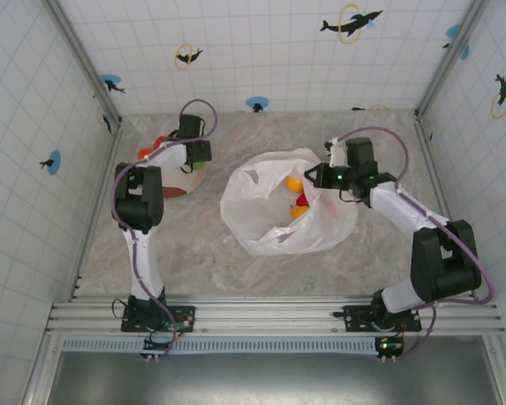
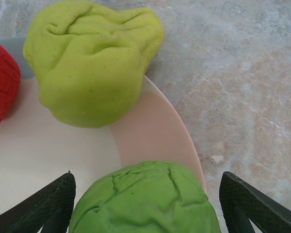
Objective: Place the fruits into the plastic bag
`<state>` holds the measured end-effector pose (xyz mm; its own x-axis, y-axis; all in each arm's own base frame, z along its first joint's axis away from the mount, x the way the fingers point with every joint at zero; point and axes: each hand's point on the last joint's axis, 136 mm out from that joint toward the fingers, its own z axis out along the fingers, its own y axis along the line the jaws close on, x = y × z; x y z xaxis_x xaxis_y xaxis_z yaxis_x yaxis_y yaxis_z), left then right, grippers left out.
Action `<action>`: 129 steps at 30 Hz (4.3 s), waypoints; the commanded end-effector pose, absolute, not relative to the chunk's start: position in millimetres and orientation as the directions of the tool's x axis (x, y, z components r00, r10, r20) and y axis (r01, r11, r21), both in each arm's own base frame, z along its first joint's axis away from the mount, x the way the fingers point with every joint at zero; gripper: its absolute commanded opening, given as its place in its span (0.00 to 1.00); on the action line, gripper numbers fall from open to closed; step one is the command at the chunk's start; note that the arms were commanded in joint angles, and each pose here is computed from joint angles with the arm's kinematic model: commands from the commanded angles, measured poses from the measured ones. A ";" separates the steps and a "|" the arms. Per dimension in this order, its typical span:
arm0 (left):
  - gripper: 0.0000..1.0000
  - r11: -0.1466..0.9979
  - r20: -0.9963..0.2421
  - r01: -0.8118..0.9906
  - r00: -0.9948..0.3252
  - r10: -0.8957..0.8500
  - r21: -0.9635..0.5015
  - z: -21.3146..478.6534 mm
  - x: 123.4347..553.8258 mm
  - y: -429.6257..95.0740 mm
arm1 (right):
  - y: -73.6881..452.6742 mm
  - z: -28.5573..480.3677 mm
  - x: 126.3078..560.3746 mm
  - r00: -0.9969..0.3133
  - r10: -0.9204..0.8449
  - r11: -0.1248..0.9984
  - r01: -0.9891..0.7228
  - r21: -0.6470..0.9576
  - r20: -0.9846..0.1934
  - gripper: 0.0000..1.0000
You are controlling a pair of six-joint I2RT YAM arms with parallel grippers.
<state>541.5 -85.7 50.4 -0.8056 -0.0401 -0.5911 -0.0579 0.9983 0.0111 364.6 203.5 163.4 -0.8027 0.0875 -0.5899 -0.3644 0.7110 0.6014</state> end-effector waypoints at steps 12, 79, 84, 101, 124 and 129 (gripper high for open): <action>0.77 0.998 -0.527 -0.057 -0.849 -0.035 0.024 25.4 530.7 -83.2 | 202.0 172.4 364.6 -0.788 0.097 0.704 -0.378 0.602 -0.608 0.00; 0.66 0.895 -0.773 0.431 -0.528 0.352 0.113 97.4 363.4 -333.9 | 213.8 164.6 361.8 -0.802 0.095 0.684 -0.378 0.624 -0.589 0.00; 0.68 0.916 -0.792 0.383 -0.521 0.319 0.118 86.4 378.9 -340.6 | 214.8 160.6 361.7 -0.810 0.091 0.683 -0.372 0.628 -0.580 0.00; 0.80 0.898 -0.811 0.441 -0.521 0.266 0.012 95.8 364.7 -349.0 | 208.9 153.3 362.6 -0.816 0.088 0.693 -0.362 0.624 -0.571 0.00; 0.83 0.690 -0.843 0.658 -0.521 0.129 -0.301 183.0 287.1 -340.0 | 203.6 149.4 364.1 -0.818 0.098 0.694 -0.352 0.628 -0.567 0.00; 0.84 0.653 -0.856 0.677 -0.510 0.086 -0.338 203.6 284.1 -330.5 | 204.5 151.6 365.0 -0.815 0.099 0.692 -0.356 0.628 -0.570 0.00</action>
